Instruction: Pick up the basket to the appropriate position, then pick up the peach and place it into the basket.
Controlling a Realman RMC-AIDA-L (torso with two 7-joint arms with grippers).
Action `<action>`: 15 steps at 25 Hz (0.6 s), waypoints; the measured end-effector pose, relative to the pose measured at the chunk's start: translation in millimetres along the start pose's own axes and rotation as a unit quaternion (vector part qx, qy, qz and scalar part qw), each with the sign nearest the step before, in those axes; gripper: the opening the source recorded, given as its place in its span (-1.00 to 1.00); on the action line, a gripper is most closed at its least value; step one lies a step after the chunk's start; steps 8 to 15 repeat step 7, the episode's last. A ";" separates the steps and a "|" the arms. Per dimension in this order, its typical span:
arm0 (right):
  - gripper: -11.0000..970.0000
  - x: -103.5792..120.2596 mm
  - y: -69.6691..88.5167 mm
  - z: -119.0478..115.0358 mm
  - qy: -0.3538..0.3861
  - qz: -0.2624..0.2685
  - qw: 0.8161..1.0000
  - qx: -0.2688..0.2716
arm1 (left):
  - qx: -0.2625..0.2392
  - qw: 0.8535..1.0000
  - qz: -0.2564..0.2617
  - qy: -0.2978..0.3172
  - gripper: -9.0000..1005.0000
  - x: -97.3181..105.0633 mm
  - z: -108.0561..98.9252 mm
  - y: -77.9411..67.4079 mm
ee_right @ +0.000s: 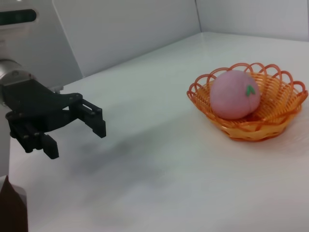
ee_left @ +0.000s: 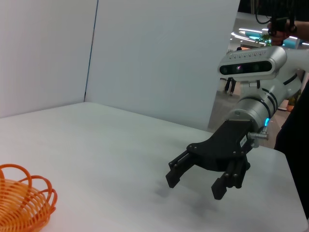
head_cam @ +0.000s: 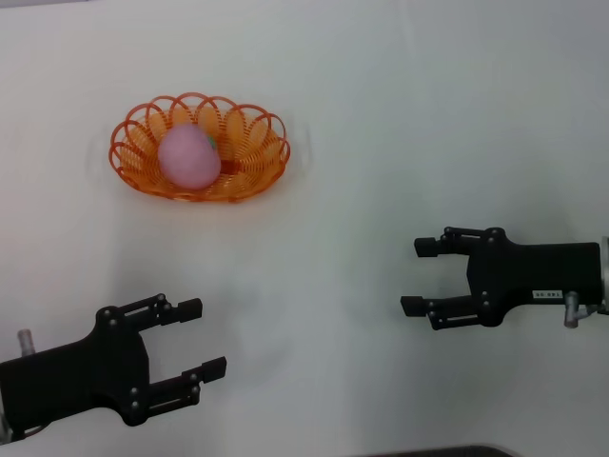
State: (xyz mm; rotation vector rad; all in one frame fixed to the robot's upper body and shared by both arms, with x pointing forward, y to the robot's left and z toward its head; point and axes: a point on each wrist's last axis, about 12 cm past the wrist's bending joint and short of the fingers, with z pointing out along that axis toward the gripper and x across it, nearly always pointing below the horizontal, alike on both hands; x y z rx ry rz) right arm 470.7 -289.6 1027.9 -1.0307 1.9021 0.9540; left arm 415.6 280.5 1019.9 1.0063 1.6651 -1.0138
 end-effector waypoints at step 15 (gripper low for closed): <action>0.86 -3.6 -1.3 2.4 -0.002 -0.004 1.000 -0.002 | -0.008 1.000 0.011 0.007 0.40 1.5 -0.2 2.2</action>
